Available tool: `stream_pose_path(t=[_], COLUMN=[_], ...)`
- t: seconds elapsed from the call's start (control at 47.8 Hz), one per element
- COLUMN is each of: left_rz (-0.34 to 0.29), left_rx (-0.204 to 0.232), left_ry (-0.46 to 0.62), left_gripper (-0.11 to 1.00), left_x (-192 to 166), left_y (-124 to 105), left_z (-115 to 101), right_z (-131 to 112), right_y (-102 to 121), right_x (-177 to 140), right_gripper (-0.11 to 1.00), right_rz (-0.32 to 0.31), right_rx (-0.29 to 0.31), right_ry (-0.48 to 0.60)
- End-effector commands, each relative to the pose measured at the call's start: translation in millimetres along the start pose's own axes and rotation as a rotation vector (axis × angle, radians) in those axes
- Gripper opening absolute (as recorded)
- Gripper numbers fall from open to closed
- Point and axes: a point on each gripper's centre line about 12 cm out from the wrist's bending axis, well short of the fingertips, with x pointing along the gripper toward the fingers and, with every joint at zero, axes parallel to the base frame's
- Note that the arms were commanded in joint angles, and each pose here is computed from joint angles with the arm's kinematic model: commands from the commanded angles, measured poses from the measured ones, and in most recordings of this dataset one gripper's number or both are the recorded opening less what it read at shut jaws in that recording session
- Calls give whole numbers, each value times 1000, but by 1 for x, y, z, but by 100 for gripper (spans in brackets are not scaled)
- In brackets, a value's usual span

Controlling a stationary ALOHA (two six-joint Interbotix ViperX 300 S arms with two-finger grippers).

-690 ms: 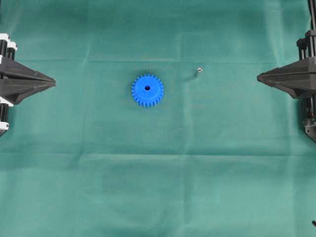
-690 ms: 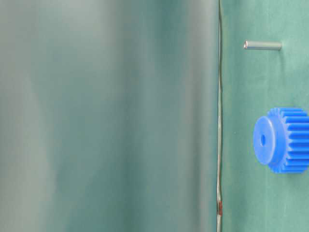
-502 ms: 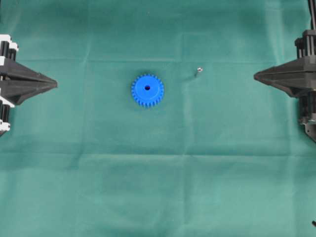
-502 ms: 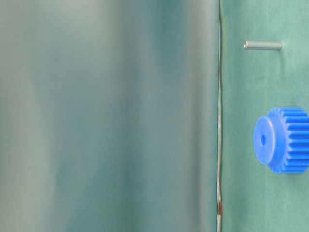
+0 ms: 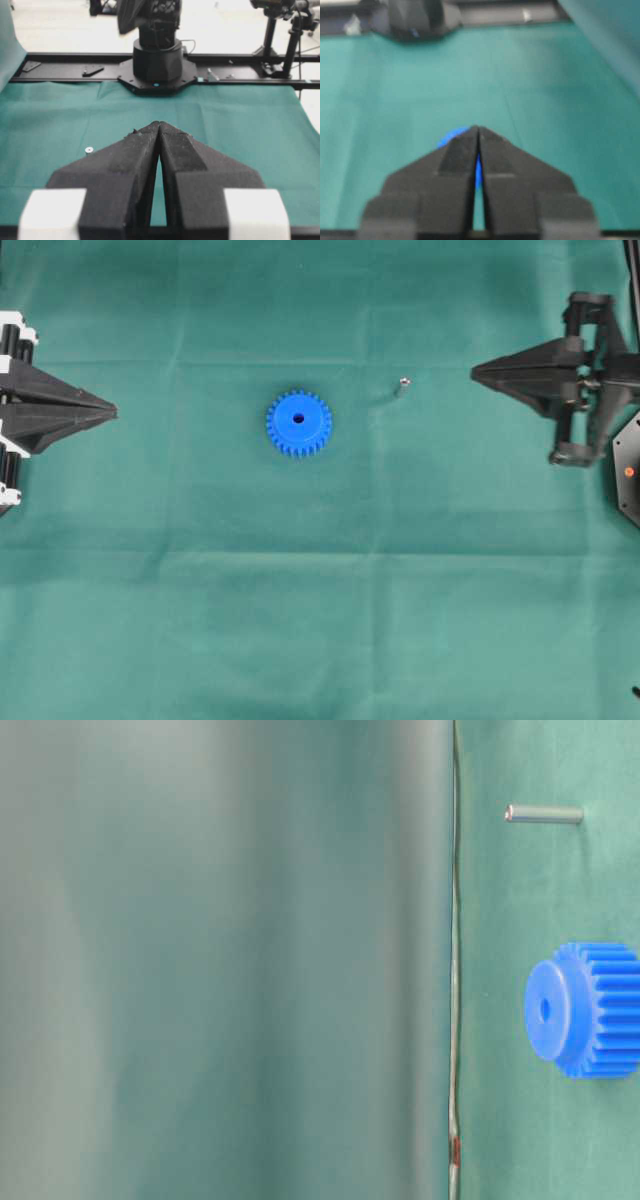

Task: Insert the shaft placed at a random location into the center hole of the medium gear at another random location.
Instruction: 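Move the right gripper left and down over the silver shaft, grasp it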

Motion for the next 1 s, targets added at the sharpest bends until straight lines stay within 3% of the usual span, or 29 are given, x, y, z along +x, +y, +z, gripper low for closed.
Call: stream_pose_path(t=[0.0, 0.188, 0.272, 0.397, 0.607, 0.983], left_rz=[-2, -2, -2, -2, -2, -2], left_rx=[0, 1, 0, 1, 0, 0], left_ry=[-23, -23, -23, -18, -17, -14], left_gripper=[0, 0, 0, 0, 0, 0], left_x=[3, 3, 3, 3, 3, 3], left_y=[0, 0, 0, 0, 0, 0], left_z=[9, 9, 9, 8, 8, 8], right_z=[-5, -39, -54, -75, -102, -117], right_y=[-6, -22, -27, -33, -41, -43], right_x=[14, 40, 49, 62, 74, 91], right_gripper=[19, 75, 91, 83, 83, 83], right_rz=[-24, -85, -105, -127, -165, -166], right_rx=[18, 45, 53, 68, 91, 91], right_ry=[28, 141, 170, 200, 233, 270])
